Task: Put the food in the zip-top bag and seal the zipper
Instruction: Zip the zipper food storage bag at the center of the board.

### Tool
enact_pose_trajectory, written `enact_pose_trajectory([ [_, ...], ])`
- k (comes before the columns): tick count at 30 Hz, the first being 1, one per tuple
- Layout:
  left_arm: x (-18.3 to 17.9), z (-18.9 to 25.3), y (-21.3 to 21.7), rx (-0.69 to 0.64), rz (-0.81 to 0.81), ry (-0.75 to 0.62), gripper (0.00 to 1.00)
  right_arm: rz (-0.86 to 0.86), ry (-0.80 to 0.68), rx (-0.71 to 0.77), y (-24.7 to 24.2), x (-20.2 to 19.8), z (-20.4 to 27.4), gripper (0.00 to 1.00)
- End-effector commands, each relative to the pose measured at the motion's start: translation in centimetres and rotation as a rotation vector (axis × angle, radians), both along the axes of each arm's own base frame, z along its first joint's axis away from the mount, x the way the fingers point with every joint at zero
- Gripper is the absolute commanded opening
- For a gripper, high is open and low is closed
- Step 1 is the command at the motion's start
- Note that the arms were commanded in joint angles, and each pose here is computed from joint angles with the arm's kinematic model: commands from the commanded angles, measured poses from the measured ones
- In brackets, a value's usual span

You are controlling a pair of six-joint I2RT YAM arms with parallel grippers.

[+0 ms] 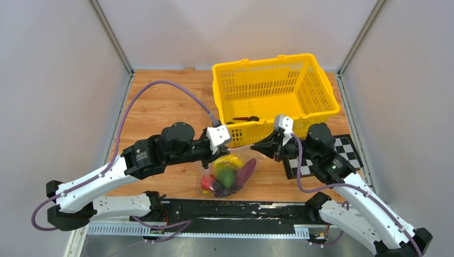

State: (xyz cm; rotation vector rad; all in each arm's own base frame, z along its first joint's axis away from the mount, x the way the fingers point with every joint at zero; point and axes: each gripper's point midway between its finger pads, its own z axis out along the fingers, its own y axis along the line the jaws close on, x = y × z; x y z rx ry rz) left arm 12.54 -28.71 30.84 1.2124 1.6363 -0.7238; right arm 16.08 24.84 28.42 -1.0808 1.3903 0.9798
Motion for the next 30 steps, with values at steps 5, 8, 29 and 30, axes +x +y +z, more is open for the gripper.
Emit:
enact_pose_trajectory([
  [5,0.7,-0.3,2.5,0.036,0.094,-0.008,0.00,-0.147,-0.061,0.031,-1.4,1.8,1.6,0.00],
  [8,1.0,-0.2,3.0,0.038,0.124,-0.011,0.00,-0.125,-0.070,0.030,-1.5,1.2,1.9,0.00],
  [29,-0.6,1.3,-0.9,-0.074,-0.014,0.041,0.00,0.074,-0.035,0.020,0.3,-1.0,4.2,0.47],
  [30,-0.8,1.5,-1.2,-0.072,-0.033,0.046,0.00,0.104,-0.040,0.014,0.6,-1.1,4.3,0.52],
])
